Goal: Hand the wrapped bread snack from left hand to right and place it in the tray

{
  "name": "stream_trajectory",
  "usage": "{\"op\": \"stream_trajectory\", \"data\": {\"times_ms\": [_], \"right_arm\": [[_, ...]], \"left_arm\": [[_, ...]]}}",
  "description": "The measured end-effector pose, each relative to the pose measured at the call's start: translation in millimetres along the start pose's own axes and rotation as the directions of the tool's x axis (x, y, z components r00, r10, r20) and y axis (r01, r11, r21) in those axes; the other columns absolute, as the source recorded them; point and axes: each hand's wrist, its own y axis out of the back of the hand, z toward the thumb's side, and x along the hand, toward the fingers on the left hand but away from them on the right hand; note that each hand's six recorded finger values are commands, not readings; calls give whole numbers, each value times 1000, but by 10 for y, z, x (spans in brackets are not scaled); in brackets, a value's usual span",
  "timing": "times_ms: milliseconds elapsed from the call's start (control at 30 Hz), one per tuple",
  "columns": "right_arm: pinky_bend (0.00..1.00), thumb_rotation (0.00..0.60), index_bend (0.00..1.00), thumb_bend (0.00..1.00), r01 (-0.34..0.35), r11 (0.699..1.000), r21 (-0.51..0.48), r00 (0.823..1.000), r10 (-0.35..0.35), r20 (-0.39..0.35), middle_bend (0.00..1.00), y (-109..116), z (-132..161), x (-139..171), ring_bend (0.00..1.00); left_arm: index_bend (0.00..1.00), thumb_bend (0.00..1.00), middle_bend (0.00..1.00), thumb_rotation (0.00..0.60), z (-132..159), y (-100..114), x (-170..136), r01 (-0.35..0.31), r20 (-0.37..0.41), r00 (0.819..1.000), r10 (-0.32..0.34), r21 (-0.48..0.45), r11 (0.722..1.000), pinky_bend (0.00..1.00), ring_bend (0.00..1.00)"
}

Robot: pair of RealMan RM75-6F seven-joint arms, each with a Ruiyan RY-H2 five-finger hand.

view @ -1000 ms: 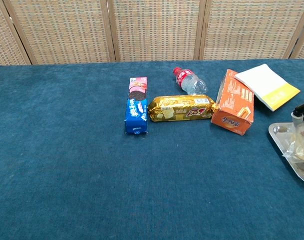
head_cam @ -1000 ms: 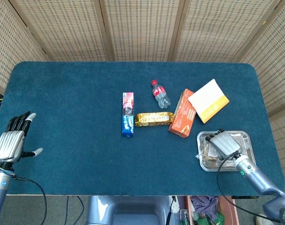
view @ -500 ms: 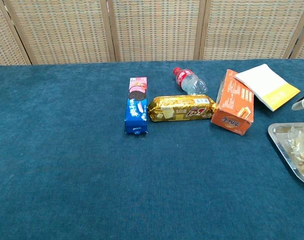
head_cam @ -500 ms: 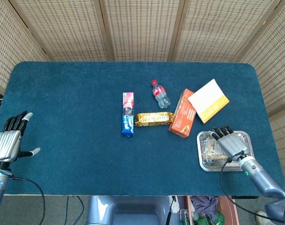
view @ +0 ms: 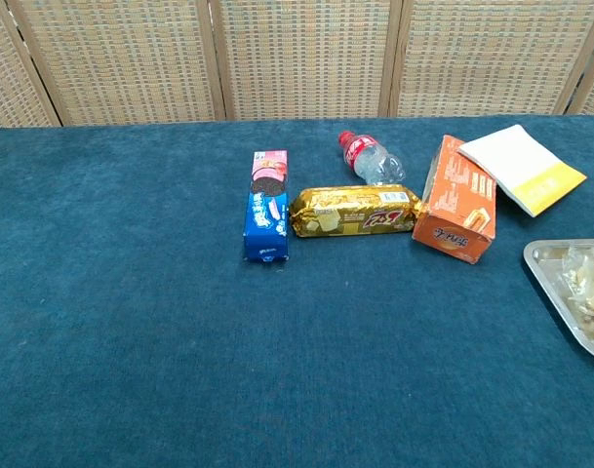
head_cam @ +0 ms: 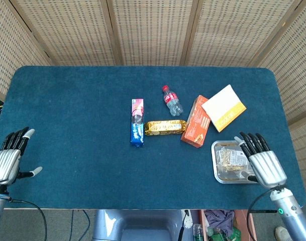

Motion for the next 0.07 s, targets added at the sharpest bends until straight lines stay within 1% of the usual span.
{"op": "stream_trajectory", "data": {"times_ms": [67], "right_arm": [[0,600,0,0,50,997,-59,998,-48,33,0,-39,5,184,0]], "left_arm": [[0,0,0,600,13,8,-53,-10,12,1000,10,4,1000,0,0]]}}
